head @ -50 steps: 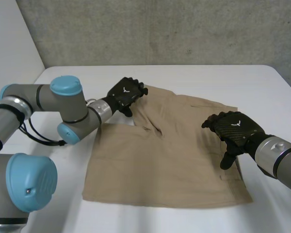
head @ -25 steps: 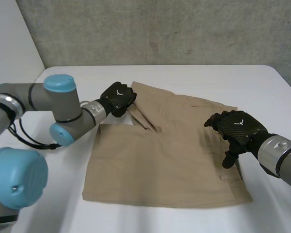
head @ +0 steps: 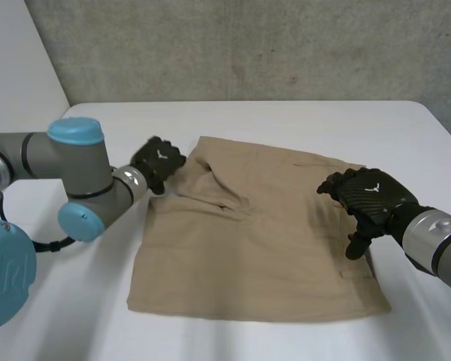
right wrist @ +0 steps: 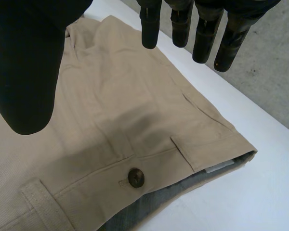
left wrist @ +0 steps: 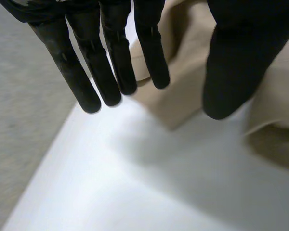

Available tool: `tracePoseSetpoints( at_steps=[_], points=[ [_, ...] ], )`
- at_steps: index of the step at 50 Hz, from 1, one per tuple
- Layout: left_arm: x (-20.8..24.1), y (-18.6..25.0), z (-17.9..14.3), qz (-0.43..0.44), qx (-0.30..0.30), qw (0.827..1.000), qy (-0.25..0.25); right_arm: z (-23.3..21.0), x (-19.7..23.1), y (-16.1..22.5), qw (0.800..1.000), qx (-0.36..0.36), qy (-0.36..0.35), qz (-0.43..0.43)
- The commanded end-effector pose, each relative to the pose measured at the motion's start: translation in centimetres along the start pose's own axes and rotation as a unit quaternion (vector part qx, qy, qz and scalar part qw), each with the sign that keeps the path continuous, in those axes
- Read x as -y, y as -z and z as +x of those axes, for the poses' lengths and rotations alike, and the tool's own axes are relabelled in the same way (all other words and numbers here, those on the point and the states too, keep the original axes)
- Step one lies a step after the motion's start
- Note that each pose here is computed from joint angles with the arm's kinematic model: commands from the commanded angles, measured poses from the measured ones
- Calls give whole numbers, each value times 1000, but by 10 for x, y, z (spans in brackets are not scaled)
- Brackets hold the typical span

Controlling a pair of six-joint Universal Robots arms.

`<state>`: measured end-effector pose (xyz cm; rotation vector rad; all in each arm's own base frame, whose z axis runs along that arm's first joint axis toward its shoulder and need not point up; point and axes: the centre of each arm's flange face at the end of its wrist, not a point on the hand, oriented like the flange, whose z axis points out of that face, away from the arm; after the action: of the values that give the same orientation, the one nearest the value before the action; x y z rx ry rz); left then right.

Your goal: Fold the shorts.

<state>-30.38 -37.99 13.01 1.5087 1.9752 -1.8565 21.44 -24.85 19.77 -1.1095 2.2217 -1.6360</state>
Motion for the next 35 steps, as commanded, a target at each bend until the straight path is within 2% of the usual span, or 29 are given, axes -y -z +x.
tracePoseSetpoints(
  at_steps=[1,7,12,17,35],
  points=[
    [13,2,-21,4,65,998,-6,1,3,2,1000,-3,1,4],
    [23,3,-15,33,41,998,24,0,2,2,1000,-2,2,5],
    [30,0,-8,72,-2,994,87,0,2,2,1000,-2,2,4],
    [30,-9,-7,88,-17,988,123,0,2,2,1000,-1,2,3],
    [-7,-38,1,53,-25,988,141,-1,1,2,1000,0,1,3]
  ],
)
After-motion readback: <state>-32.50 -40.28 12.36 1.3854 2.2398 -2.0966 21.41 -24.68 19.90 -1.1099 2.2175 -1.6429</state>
